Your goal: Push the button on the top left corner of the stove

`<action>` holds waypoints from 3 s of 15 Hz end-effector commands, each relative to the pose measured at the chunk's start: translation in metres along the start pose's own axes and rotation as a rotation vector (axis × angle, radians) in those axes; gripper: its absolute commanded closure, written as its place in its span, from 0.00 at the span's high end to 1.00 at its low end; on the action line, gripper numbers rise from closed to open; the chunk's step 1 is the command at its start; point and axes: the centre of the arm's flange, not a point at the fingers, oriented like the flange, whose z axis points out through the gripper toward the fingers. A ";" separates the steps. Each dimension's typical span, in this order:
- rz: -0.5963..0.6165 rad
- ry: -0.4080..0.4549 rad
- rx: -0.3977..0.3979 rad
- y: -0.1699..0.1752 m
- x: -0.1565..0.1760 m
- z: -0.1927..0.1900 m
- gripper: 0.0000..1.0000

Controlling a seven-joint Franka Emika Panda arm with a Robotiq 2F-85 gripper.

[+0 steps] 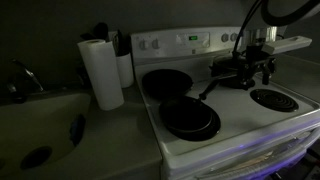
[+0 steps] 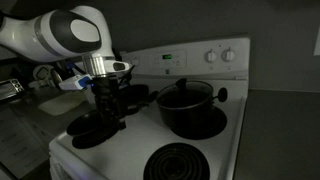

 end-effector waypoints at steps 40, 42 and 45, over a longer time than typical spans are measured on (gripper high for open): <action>-0.395 0.672 0.245 -0.116 0.108 -0.111 0.02; -0.394 0.672 0.244 -0.116 0.108 -0.111 0.01; -0.394 0.672 0.244 -0.116 0.108 -0.111 0.01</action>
